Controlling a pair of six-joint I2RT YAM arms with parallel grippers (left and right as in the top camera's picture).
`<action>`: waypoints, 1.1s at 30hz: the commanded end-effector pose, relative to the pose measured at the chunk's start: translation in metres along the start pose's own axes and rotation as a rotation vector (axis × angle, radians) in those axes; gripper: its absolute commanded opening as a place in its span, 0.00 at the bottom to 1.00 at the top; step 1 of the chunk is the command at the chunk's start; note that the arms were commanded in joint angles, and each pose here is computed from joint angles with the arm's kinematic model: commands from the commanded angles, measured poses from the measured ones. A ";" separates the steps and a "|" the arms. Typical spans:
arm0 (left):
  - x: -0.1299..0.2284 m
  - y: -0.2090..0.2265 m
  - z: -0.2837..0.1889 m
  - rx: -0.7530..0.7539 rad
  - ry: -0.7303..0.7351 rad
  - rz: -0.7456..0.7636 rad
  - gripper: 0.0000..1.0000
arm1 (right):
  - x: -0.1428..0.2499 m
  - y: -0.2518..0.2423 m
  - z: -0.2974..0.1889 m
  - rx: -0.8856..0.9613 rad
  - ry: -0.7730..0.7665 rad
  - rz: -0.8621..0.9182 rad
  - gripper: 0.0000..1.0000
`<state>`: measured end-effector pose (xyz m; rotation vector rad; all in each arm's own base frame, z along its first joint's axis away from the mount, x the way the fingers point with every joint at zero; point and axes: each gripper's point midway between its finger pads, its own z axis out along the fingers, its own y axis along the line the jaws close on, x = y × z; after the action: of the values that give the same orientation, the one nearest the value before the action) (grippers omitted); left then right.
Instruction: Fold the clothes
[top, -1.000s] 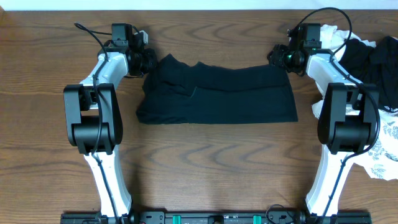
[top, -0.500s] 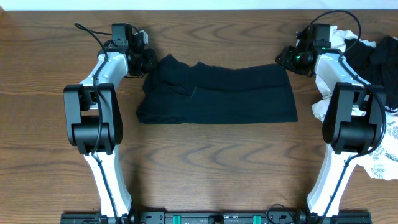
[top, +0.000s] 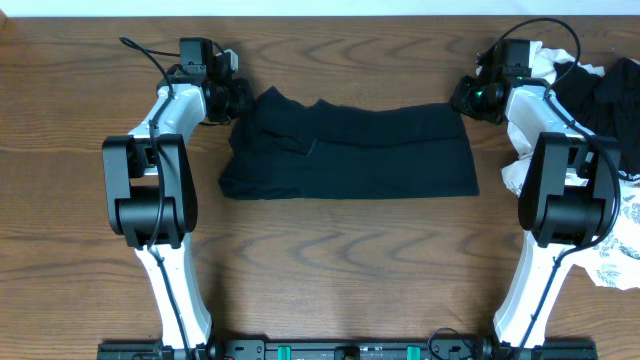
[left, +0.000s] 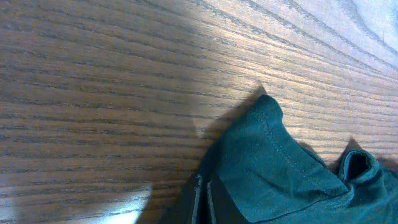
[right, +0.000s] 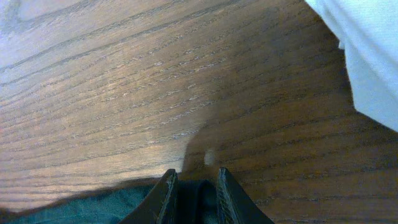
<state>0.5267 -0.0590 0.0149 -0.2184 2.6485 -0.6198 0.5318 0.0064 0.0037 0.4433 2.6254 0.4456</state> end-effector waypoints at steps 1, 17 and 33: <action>0.010 0.009 0.008 -0.010 0.030 -0.008 0.06 | 0.025 -0.013 0.018 0.033 0.072 0.018 0.20; 0.010 0.009 0.008 -0.010 0.030 -0.008 0.06 | 0.030 -0.005 0.018 -0.017 0.098 0.016 0.28; 0.010 0.009 0.008 -0.010 0.029 -0.008 0.06 | 0.035 0.002 0.019 -0.025 0.114 0.007 0.30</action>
<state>0.5266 -0.0590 0.0148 -0.2187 2.6492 -0.6199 0.5273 0.0178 0.0046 0.4190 2.6424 0.5252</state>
